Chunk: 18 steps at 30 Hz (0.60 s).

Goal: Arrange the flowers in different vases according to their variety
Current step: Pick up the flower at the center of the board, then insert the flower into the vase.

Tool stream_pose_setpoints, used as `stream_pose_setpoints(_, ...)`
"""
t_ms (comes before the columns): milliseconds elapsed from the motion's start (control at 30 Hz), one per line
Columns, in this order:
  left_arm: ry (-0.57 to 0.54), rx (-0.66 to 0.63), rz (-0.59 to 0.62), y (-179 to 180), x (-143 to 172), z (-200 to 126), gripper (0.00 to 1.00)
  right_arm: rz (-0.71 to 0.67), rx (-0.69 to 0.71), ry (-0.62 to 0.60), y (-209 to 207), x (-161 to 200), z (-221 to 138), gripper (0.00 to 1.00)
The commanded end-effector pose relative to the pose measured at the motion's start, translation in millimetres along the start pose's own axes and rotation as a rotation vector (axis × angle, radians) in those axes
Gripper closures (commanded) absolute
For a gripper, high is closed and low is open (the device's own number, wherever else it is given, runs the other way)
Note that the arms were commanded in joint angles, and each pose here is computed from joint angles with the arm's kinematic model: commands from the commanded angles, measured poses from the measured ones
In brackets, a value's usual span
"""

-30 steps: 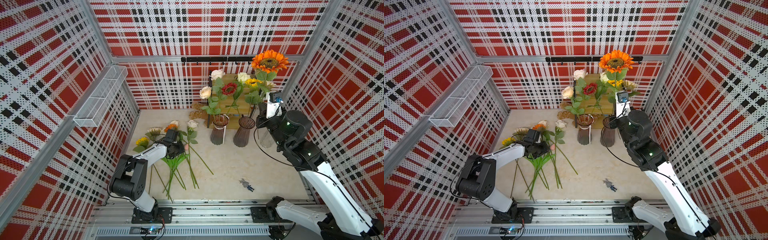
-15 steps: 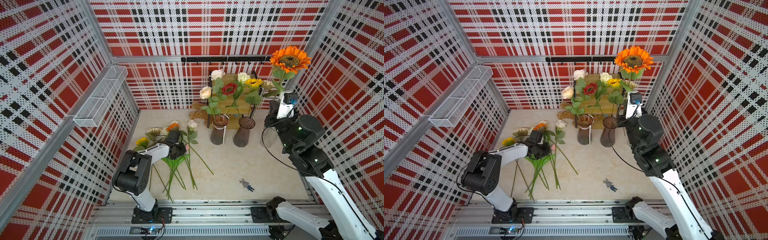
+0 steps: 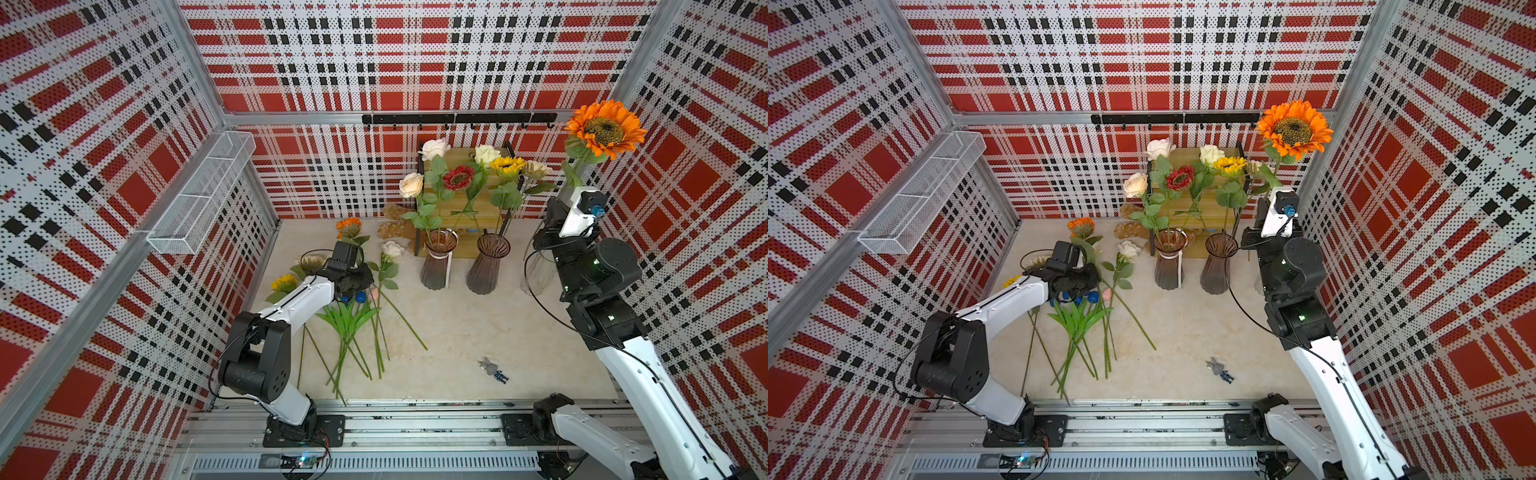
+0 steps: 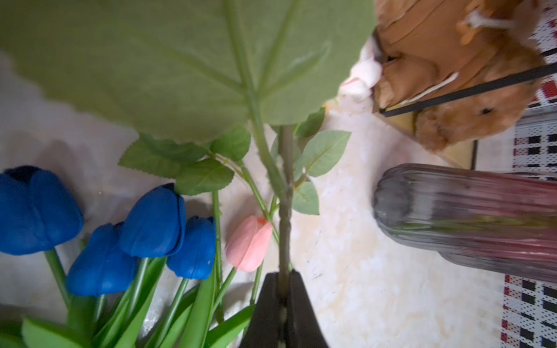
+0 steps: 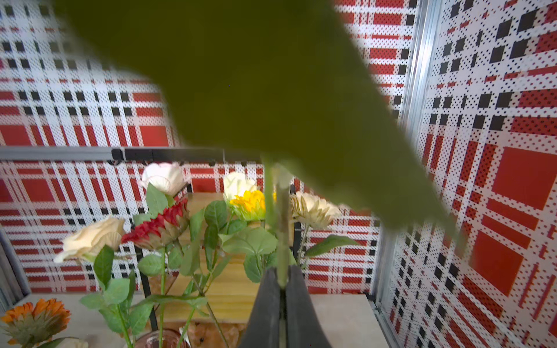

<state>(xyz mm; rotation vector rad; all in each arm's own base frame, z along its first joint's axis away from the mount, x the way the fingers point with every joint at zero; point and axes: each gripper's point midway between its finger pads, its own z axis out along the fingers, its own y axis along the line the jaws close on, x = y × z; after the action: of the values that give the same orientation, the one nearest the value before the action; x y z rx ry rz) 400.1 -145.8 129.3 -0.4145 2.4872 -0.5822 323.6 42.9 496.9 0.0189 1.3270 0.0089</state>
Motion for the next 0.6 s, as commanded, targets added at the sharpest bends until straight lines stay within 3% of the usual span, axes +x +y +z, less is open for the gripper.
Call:
stream_pose_setpoints(0,-0.058,0.002,0.015,-13,-17,-30,1.00,0.073,-0.029,-0.111,0,-18,5,1.00)
stream_pose_setpoints(300,-0.175,0.004,0.031,-31,-49,-87,1.00,0.161,-0.083,-0.132,11,-13,28,1.00)
stream_pose_setpoints(567,-0.355,0.095,0.055,-69,-89,-161,1.00,0.208,-0.071,-0.073,8,31,43,1.00)
